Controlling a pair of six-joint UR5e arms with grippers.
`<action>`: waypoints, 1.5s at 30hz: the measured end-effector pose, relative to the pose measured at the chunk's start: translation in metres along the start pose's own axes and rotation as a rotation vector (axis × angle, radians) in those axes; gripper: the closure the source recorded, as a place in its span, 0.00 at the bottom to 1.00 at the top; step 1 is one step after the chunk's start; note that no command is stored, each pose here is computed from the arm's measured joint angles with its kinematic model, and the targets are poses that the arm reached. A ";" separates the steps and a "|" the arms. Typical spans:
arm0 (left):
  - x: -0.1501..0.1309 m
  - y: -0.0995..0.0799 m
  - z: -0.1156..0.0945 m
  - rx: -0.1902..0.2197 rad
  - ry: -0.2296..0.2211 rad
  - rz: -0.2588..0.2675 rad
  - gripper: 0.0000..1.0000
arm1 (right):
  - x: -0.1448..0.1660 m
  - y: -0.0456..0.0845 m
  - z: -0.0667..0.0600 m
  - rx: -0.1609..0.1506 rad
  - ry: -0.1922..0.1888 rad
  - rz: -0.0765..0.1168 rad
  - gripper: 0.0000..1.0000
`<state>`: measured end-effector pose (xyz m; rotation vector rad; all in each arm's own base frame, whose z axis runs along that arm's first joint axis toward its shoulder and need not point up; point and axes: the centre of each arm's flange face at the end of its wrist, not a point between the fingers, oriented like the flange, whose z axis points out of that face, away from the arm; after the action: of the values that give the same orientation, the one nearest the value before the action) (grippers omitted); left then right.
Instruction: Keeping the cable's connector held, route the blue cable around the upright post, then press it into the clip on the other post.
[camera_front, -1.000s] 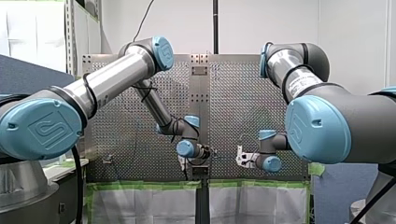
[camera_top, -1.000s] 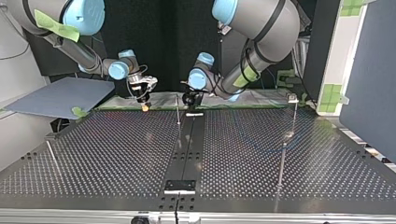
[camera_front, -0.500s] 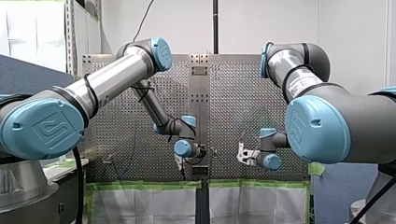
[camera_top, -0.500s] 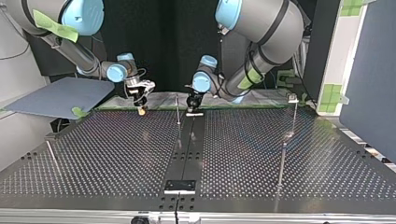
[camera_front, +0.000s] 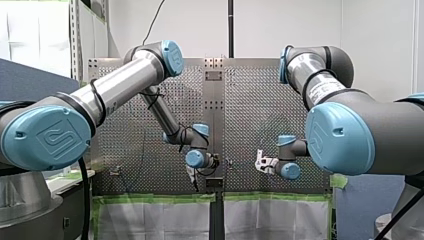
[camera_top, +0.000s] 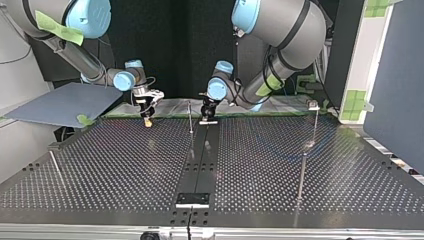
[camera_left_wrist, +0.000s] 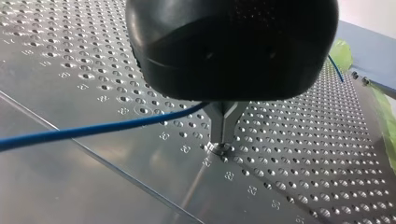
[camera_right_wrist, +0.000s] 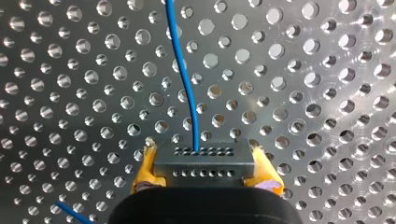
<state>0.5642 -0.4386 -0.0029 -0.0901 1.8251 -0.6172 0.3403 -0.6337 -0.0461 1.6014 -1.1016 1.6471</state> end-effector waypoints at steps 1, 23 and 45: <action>0.000 0.000 0.000 0.002 0.000 0.003 1.00 | 0.000 0.000 0.000 0.000 0.001 0.000 1.00; 0.006 -0.009 -0.010 -0.080 -0.004 0.177 0.17 | -0.001 -0.004 0.000 0.005 -0.002 -0.001 1.00; 0.029 -0.022 -0.039 -0.153 0.146 0.414 0.01 | -0.002 -0.007 0.000 0.009 -0.008 -0.004 1.00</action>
<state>0.5132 -0.4540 -0.0097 0.2321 1.9547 -0.1959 0.3465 -0.6297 -0.0469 1.6160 -1.0955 1.6462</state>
